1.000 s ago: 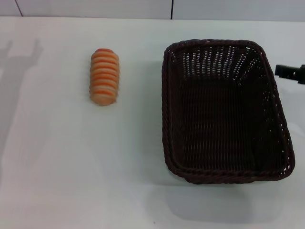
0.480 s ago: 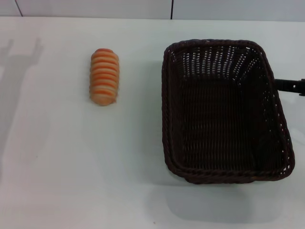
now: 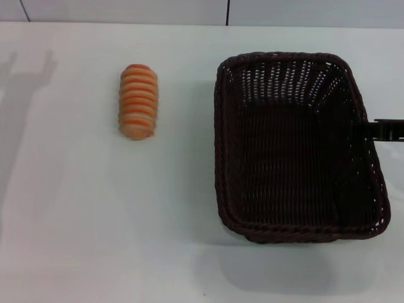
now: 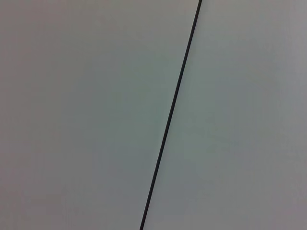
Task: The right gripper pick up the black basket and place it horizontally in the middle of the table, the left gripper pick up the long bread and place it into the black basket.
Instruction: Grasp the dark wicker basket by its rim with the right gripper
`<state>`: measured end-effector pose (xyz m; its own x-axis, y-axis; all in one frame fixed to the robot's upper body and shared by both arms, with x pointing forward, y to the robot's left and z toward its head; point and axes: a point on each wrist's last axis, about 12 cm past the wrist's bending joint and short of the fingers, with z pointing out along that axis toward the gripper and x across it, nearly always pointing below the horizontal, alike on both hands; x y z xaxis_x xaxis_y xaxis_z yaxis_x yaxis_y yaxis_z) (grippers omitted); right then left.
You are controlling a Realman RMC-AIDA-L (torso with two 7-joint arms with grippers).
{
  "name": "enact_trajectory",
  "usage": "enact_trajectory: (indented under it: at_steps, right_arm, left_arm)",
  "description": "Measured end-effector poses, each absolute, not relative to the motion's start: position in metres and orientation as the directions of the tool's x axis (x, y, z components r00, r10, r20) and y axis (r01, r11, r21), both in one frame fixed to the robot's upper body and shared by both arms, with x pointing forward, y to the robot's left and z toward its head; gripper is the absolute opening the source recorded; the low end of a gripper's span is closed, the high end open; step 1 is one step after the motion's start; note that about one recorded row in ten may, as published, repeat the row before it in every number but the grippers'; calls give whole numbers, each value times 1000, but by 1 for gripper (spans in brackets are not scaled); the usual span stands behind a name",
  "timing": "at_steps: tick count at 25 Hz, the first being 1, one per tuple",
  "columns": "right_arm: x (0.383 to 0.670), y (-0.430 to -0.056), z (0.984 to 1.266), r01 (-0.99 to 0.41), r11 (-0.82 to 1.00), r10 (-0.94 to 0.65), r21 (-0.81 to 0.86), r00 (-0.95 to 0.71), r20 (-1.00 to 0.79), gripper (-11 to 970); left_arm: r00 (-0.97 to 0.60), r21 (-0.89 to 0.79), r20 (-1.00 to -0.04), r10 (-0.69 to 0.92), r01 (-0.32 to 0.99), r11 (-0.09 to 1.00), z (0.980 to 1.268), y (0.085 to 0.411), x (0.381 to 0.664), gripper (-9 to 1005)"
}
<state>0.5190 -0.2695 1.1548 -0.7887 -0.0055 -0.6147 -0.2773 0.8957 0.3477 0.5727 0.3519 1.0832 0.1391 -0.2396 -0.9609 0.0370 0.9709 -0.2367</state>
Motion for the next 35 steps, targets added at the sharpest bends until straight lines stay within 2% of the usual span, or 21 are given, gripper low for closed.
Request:
enact_trajectory:
  at_steps: [24,29,35]
  right_arm:
    - [520,-266,1139,-244,887,12,392,-836,-548,695]
    - [523,-263,1136,-244,886,7,394,-843,-538,664]
    - [524,-262,1136,-246,886,5,394,-843,-538,447]
  left_arm:
    - [143,-238,-960,-240,30,971,1081,355,568,829]
    - [142,-239,-960,-240,28,971,1081,355,567,829]
    - [143,-240,-960,-241,25,971,1080,356,566,828]
